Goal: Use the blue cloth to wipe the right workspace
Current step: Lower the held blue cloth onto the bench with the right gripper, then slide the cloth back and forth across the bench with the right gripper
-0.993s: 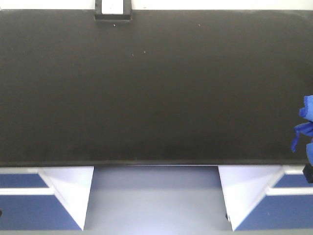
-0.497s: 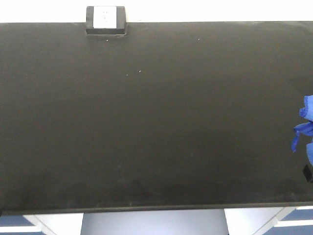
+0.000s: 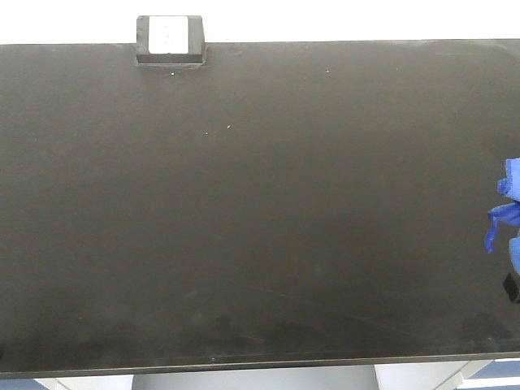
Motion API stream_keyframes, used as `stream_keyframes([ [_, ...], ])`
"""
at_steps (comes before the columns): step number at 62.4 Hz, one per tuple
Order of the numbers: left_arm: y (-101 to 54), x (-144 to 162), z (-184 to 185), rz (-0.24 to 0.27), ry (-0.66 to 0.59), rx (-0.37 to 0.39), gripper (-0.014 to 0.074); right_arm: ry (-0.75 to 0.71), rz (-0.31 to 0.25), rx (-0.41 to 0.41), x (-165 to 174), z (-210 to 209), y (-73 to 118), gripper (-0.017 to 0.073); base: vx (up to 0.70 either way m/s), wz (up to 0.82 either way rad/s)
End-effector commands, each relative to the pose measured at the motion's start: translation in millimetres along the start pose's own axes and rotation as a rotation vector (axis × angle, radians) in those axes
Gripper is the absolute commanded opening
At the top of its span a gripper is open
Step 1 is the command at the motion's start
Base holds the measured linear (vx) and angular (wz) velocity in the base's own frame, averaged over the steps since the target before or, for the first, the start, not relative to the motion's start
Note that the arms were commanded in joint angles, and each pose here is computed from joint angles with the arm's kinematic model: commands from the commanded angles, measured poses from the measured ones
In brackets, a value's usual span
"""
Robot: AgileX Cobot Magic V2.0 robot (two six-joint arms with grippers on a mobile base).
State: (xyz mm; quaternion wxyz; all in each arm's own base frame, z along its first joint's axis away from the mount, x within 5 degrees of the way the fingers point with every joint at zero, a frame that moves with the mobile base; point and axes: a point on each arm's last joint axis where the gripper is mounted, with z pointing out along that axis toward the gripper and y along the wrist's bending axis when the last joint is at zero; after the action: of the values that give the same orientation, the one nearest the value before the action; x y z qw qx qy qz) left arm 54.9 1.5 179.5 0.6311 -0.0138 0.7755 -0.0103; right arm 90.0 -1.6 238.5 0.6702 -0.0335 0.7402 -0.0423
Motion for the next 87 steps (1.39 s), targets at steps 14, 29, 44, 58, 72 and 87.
stream_keyframes([
  [14, -1.4, 2, 1, -0.006, -0.063, 0.021, -0.0006, -0.113, -0.006, 0.032, -18, 0, -3.8, 0.0, 0.0, 0.0],
  [29, -1.4, 2, 1, -0.006, -0.063, 0.021, -0.0006, -0.059, 0.079, 0.011, -23, 2, -3.1, 0.0, 0.0, 0.0],
  [44, -1.4, 2, 1, -0.006, -0.063, 0.021, -0.0006, 0.272, 0.02, -0.062, -53, 42, -2.7, 0.0, 0.0, 0.0],
  [58, -1.4, 2, 1, -0.006, -0.063, 0.021, -0.0006, 0.58, 0.069, -0.087, -38, 121, -0.5, 0.0, 0.0, 0.0],
  [72, -1.4, 2, 1, -0.006, -0.063, 0.021, -0.0006, 0.788, 0.022, -0.114, 16, 178, 4.6, 0.0, 0.0, 0.0],
  [87, -1.4, 2, 1, -0.006, -0.063, 0.021, -0.0006, 0.873, 0.029, -0.107, 62, 202, 9.3, 0.0, 0.0, 0.0],
])
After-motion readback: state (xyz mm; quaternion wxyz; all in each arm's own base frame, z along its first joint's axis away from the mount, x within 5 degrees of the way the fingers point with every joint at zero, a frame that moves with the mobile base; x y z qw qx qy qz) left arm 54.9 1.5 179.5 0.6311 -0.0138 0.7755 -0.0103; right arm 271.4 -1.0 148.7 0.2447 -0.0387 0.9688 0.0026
